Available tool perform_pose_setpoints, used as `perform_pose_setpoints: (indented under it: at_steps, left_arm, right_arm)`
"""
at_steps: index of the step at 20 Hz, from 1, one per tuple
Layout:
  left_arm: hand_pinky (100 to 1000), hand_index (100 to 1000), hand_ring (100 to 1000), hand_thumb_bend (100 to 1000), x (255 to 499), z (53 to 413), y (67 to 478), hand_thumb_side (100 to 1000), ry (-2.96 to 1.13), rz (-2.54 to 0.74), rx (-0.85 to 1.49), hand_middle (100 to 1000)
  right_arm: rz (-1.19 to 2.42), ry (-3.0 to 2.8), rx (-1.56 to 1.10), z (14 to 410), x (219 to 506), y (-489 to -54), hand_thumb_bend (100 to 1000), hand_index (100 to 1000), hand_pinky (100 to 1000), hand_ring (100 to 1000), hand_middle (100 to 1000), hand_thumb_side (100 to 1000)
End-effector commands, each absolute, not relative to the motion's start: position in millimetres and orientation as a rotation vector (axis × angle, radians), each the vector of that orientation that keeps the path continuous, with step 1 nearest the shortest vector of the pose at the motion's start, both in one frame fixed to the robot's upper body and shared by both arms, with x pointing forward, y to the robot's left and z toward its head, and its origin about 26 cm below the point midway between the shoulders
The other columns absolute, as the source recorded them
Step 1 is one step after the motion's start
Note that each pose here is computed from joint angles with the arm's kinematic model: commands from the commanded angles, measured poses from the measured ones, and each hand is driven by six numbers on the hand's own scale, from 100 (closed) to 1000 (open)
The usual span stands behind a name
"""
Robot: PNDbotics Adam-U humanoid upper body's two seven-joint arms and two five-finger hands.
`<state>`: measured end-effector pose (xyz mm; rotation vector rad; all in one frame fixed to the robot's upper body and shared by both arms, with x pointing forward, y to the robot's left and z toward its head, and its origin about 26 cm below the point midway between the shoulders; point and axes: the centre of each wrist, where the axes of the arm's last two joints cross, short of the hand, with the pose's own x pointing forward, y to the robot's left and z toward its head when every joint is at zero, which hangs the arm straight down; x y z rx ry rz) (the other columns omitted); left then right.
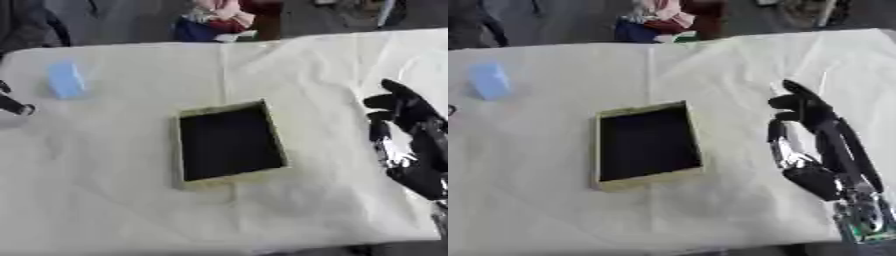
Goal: Pick up objects on the table and place them in the box.
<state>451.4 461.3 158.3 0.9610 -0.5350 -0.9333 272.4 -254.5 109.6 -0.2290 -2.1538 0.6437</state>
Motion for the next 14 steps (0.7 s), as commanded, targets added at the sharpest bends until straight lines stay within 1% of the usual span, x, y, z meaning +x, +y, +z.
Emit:
perform_pose_setpoints:
  at_steps: [1, 5, 10, 14]
  left_arm:
    - [887, 945, 817, 338, 451.1, 181.0, 469.1, 451, -0.557, -0.915, 1.009, 831]
    - [893, 962, 834, 368, 452.3, 183.5, 467.1, 456, -0.592, -0.914, 1.039, 845]
    - [917, 986, 881, 493, 455.1, 191.7, 462.3, 480, -0.677, -0.916, 1.1, 883]
    - [918, 995, 887, 555, 458.5, 201.8, 455.3, 505, -0.786, -0.905, 1.156, 887]
  right_arm:
    - [0.66, -2.17, -0.238, 116.3, 272.3, -257.5, 100, 952, 740, 803, 721, 509]
    - [0.66, -2.171, -0.237, 116.4, 272.5, -257.5, 100, 952, 740, 803, 721, 509]
    - [0.659, -2.17, -0.237, 116.0, 272.6, -257.3, 100, 952, 740, 803, 721, 509]
    - [0.657, -2.171, -0.235, 116.0, 273.0, -256.5, 100, 952, 740, 803, 721, 511]
